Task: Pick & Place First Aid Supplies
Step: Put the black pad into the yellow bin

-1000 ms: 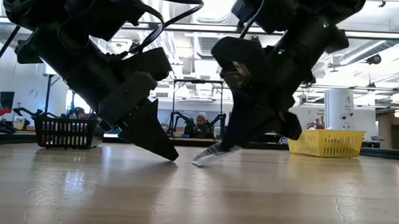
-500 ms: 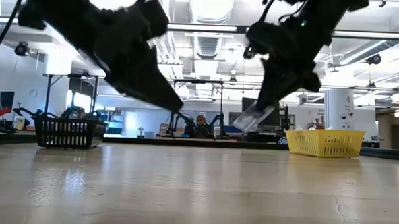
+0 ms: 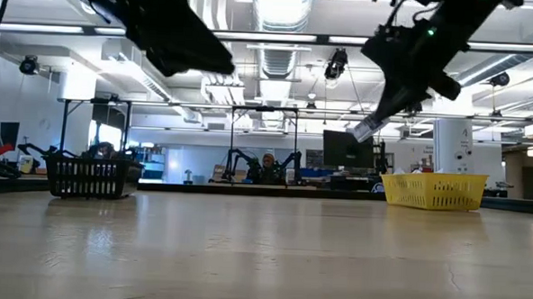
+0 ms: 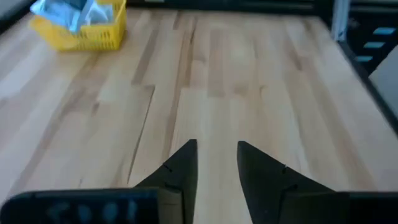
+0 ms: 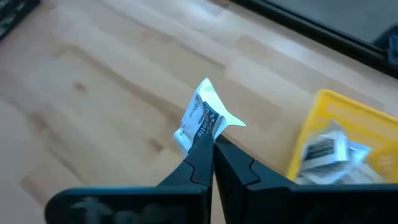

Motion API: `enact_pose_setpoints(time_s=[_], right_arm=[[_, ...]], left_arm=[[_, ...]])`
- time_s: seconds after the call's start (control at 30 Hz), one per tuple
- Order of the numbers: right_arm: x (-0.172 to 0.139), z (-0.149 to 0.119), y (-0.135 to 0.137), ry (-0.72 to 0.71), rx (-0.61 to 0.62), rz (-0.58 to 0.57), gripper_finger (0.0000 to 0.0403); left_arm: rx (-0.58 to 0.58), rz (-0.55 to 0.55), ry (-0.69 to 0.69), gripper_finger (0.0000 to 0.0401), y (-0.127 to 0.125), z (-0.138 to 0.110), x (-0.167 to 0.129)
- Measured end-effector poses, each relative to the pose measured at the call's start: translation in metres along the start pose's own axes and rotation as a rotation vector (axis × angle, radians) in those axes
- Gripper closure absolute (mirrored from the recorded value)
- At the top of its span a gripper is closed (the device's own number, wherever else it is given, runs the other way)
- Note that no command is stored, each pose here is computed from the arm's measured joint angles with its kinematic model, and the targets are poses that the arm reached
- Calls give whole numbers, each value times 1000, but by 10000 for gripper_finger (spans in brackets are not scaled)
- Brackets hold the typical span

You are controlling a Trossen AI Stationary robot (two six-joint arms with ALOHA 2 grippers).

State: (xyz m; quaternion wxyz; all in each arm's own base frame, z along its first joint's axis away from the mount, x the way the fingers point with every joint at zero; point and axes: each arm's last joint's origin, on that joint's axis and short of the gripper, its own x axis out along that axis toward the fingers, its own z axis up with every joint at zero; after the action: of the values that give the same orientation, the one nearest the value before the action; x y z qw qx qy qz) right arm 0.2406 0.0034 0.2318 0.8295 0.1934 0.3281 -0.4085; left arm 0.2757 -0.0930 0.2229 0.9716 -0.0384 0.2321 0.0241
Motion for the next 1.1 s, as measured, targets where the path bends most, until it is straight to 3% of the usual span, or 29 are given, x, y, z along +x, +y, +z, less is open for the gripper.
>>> enact_pose_setpoints(time_s=[0.27, 0.5, 0.6, 0.77, 1.1], right_arm=[[7, -9, -46, -75, 218, -97, 394], [12, -20, -78, -121, 408, -159, 394], [15, -27, -87, -122, 461, -176, 394], [22, -40, -99, -100, 509, -212, 394], [23, -41, -101, -77, 500, -211, 394]], left_arm=[[18, -35, -65, 334, 8, 7, -22], [-16, -86, -143, 392, 19, -1, -39], [-30, -104, -171, 397, 25, -6, -47], [-50, -132, -242, 400, 32, -14, -63], [-81, -154, -355, 400, 46, -25, -97]])
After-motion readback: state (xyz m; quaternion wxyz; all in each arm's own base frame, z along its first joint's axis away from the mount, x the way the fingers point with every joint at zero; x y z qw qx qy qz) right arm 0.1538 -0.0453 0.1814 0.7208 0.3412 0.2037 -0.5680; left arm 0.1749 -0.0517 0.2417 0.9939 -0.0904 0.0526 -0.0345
